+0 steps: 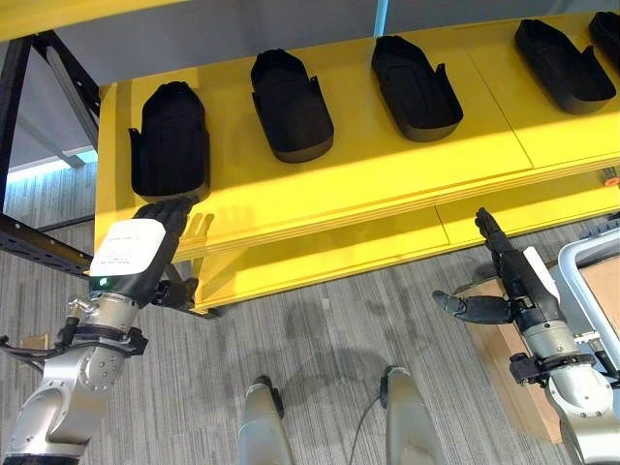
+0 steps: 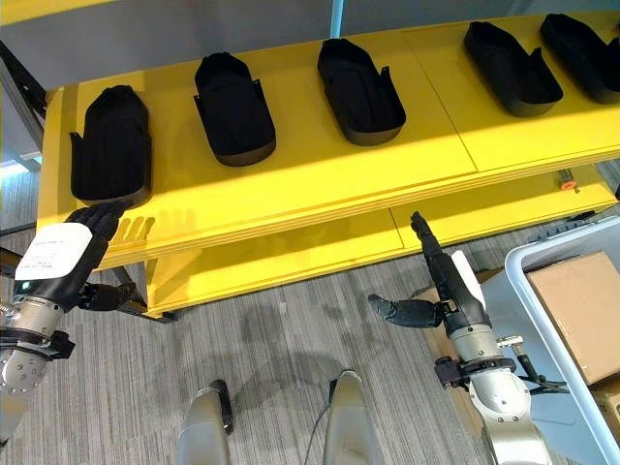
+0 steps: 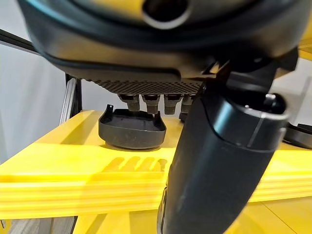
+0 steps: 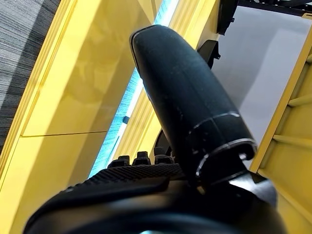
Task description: Move parts from the plastic box to the shelf.
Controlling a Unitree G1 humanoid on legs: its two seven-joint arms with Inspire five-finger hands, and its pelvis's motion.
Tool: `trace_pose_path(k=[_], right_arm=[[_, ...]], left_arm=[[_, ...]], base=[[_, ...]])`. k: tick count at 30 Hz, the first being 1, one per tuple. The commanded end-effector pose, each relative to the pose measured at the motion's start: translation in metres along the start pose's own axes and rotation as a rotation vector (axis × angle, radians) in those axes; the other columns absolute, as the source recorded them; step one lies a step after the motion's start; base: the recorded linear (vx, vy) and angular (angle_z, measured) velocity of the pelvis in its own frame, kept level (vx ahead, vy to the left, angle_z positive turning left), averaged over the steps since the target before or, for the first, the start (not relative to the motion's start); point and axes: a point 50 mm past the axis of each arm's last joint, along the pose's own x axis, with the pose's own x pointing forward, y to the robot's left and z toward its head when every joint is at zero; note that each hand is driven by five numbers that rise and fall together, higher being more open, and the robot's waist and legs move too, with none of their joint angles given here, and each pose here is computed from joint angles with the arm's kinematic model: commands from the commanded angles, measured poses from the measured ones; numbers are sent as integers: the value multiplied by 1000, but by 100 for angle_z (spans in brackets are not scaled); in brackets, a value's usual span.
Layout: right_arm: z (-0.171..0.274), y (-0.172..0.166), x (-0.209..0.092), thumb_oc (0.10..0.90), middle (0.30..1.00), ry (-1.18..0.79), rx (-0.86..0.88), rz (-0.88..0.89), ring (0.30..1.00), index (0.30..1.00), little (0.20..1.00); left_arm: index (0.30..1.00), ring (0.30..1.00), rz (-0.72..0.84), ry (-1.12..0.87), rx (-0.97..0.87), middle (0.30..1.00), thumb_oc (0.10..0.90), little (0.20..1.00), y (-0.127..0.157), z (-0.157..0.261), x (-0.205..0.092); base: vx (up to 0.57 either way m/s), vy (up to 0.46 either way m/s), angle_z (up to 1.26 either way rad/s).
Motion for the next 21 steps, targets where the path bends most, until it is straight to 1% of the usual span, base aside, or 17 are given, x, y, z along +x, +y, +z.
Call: trace_pose_path(k=[1,12,21], right_arm=[[42,-21,8,900,1000,-230,-29,-99,1000,1000,1000],[43,-20,9,900,1000,-234,-26,-91,1000,1000,1000],[45,-18,10,900,1000,-248,-20,-79,1000,1000,1000]], left_arm=[[1000,1000,189,-8,121,1000,900,1000,56,-9,19],[1000,1000,182,-4,160,1000,900,1000,64,-12,34],[1000,1000,128,-17,170,1000,900,1000,59,-12,42]], base=[[0,0,0],[0,0,0],[0,0,0]])
